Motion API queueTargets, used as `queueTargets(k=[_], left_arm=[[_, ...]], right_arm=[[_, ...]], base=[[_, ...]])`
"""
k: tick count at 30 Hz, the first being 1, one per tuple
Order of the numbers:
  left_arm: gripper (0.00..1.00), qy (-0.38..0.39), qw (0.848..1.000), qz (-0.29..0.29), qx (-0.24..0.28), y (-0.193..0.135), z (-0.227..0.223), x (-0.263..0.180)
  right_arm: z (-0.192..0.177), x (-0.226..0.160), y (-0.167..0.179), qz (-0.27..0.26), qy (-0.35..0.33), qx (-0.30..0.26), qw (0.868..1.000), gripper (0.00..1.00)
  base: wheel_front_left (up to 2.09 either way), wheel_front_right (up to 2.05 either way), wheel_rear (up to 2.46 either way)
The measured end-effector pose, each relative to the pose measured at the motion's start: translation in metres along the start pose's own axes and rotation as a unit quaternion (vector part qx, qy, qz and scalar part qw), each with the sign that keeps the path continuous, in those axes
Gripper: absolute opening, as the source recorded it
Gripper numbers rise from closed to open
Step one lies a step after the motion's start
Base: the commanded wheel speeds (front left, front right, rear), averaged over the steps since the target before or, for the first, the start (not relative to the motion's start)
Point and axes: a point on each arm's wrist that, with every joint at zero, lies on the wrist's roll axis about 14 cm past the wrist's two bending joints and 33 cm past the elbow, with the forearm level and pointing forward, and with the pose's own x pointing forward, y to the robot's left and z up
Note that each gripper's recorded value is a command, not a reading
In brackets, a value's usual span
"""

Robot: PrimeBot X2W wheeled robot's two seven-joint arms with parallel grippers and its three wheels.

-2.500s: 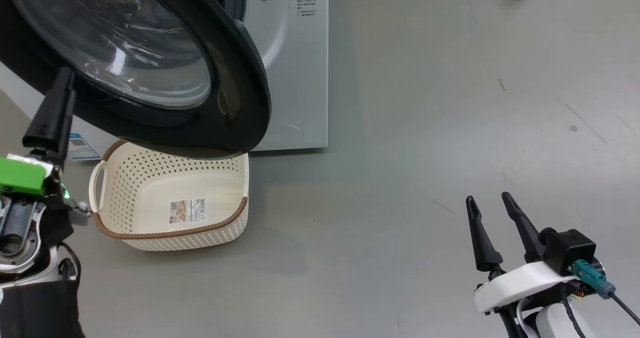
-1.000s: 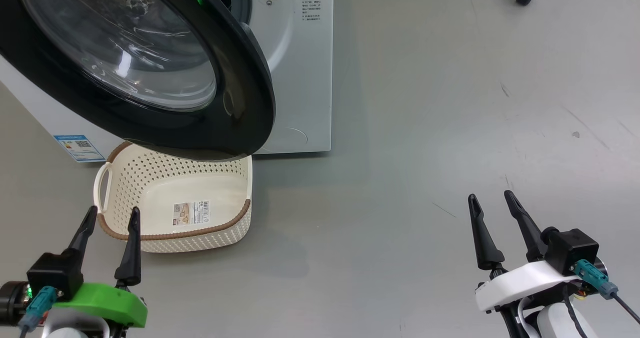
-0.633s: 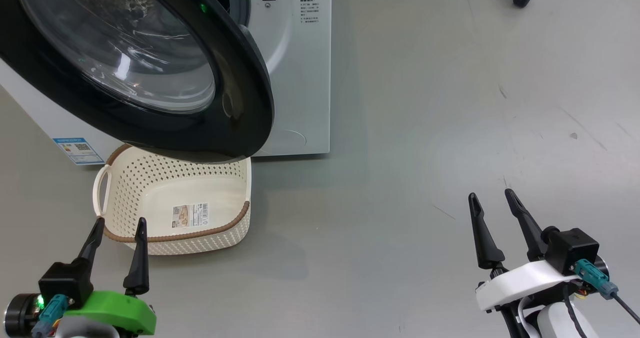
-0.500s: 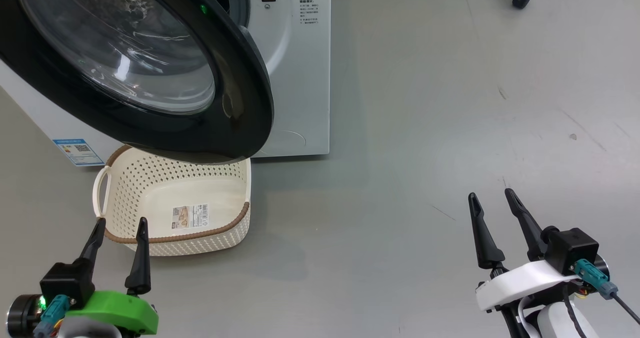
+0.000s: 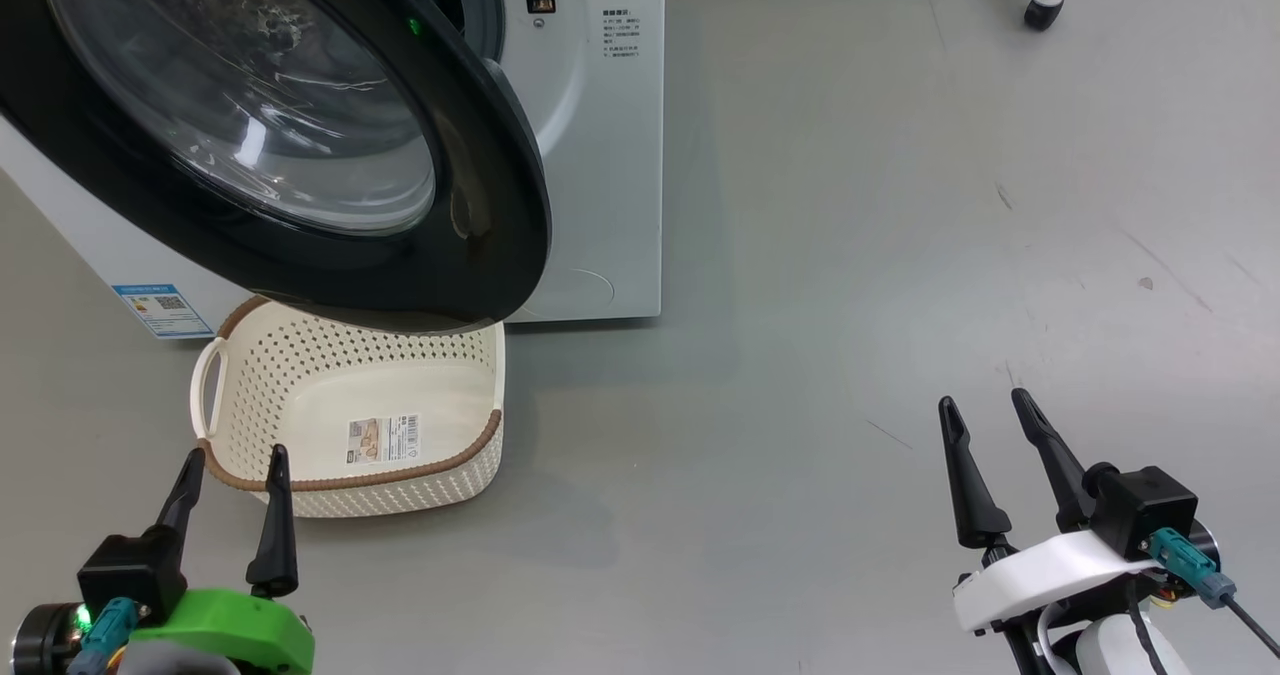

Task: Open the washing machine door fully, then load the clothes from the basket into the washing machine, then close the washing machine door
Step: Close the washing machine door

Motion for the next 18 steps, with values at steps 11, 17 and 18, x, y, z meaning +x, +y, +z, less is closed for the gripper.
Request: queueTargets(k=[11,17,18], left_arm=[[1.00,-0.007,1.000,-0.001,0.001,0.0010,0.0036,-0.0032],[1.00,-0.007,1.000,0.006,-0.001,0.0044,0.0033,-0.0065],[1.00,-0.006,1.000,0.006,-0.002,0.0045,0.0028,-0.0071]], right_arm=[[0.0005,-0.0015,0.0029,0.004,-0.001,-0.001,1.000,1.00],[-0.0035,-0.0048,0.0043,0.006,0.006,-0.003,1.000,1.00],[-0.0035,-0.0047,0.0045,0.006,0.006,-0.003,1.000,1.00]], base=[[0.00,0.00,0.00],[0.00,0.00,0.00],[0.00,0.00,0.00]])
